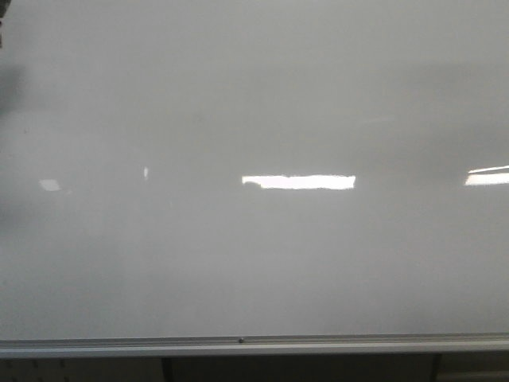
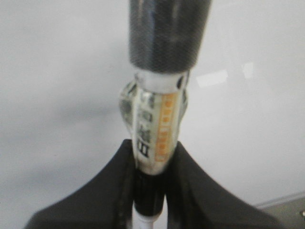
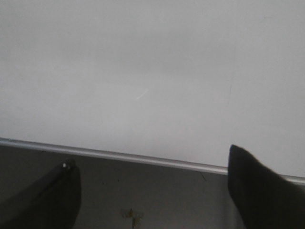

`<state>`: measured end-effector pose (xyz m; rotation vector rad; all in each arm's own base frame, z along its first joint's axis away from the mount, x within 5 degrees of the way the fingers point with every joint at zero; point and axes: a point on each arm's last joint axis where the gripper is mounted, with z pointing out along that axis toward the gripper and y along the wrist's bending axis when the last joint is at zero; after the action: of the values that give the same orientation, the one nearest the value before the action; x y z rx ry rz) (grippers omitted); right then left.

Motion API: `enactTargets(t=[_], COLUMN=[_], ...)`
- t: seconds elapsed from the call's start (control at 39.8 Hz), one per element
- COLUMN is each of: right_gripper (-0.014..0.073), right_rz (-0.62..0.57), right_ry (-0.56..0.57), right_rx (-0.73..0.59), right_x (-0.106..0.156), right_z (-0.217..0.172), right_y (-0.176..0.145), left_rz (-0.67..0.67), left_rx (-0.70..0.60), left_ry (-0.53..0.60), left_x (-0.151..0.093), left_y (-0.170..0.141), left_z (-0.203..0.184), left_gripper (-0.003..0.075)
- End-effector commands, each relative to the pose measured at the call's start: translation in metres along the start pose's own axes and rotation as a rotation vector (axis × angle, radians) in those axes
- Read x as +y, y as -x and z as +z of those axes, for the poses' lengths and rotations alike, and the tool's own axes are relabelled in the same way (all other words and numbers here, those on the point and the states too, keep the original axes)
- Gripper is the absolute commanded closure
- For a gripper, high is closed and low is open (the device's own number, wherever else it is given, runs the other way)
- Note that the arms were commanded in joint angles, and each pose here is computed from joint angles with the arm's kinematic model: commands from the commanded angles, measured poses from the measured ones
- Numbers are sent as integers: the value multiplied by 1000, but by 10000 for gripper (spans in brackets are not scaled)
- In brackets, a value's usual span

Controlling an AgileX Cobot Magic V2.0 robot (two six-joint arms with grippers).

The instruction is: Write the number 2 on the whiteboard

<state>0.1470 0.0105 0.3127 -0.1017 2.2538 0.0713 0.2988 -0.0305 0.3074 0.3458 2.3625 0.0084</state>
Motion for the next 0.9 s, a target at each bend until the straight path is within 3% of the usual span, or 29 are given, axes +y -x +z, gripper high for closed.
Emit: enactTargets(t=[0.0,0.2,0.38,0.68,0.88], right_gripper=[-49,-49,-49,-49,-49], right_rz=[-65,-186,-403,-737,-868], right_ry=[44,288,532,737,853], right_rx=[11,72,44,-57,-65], right_x=[4,23,54,108,142], right_z=[-5,-1,-5,-22,-24], right_y=[20,42,63,92,97], left_rz=[103,311,422,679,782], left_rx=[-81,-44,-56,-76,-101], left_ry=[-27,-268,-433,-618,-700], left_x=[-5,-28,-54,-122,-152], left_y=[10,-4,-6,-13,-20], left_z=[-40,-74,-82,-97,-108], left_gripper=[740,740,739,739,739])
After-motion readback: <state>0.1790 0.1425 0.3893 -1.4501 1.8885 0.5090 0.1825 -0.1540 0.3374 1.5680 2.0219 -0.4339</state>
